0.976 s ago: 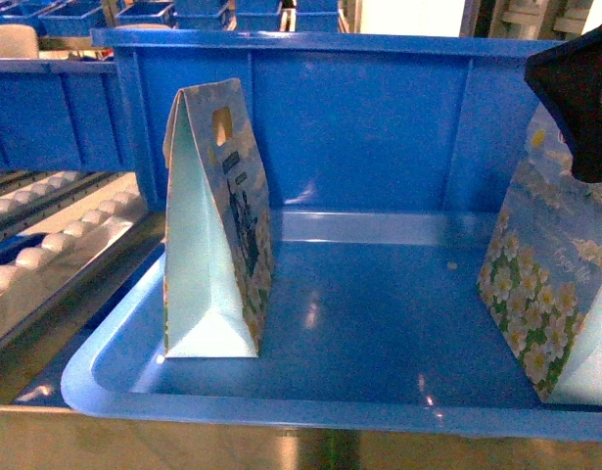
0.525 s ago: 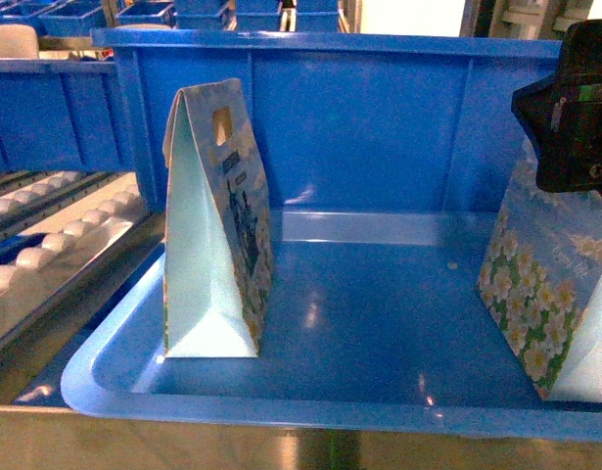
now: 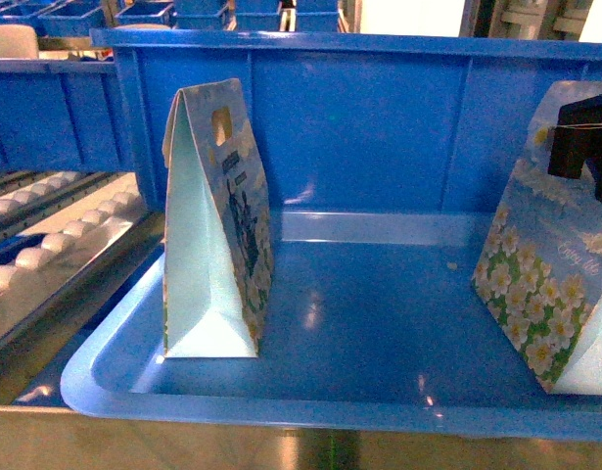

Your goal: Move flower gift bag to table near conveyor

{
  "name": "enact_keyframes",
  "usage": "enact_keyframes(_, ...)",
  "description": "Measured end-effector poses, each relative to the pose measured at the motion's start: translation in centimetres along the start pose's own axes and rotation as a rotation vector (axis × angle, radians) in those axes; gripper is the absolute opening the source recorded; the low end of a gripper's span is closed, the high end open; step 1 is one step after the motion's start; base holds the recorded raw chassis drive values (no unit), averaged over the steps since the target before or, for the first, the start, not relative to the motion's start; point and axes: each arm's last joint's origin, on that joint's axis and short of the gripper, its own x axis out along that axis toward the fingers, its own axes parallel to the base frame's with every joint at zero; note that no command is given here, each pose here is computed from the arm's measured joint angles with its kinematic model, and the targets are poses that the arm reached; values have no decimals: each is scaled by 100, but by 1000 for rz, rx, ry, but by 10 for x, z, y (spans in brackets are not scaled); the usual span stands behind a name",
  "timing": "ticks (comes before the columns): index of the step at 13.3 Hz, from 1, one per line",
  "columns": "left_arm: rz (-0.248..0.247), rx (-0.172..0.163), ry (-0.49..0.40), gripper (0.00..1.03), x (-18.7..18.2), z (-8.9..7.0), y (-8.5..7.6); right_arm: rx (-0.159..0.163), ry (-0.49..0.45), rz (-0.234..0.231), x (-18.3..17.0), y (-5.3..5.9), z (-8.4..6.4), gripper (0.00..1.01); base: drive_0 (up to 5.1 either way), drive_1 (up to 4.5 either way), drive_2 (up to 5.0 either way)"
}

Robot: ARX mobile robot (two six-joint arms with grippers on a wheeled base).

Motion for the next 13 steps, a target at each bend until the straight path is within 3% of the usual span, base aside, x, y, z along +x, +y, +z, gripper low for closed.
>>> enact_keyframes(3,0,0,0,98,0,0,0,-1,0,7,-5,1,-2,3,0,0,0)
enact_keyframes(6,0,0,0,98,0,0,0,-3,-55,12,-20,-1,3,3,0,0,0)
enact_keyframes(7,0,0,0,98,0,0,0,-26,-166,-9,-40,-9,20,3,0,0,0)
enact_keyframes(8,0,0,0,98,0,0,0,-52,-267,-67,-63,-23,39,3,0,0,0)
enact_keyframes(9,0,0,0,98,0,0,0,-63,-334,-99,-88,-35,49,3,0,0,0)
enact_keyframes(11,0,0,0,98,0,0,0,-82,-336,-100,-108,-46,32,3,0,0,0)
enact_keyframes(13,0,0,0,98,0,0,0,-79,-328,-111,-109,-48,28,3,0,0,0)
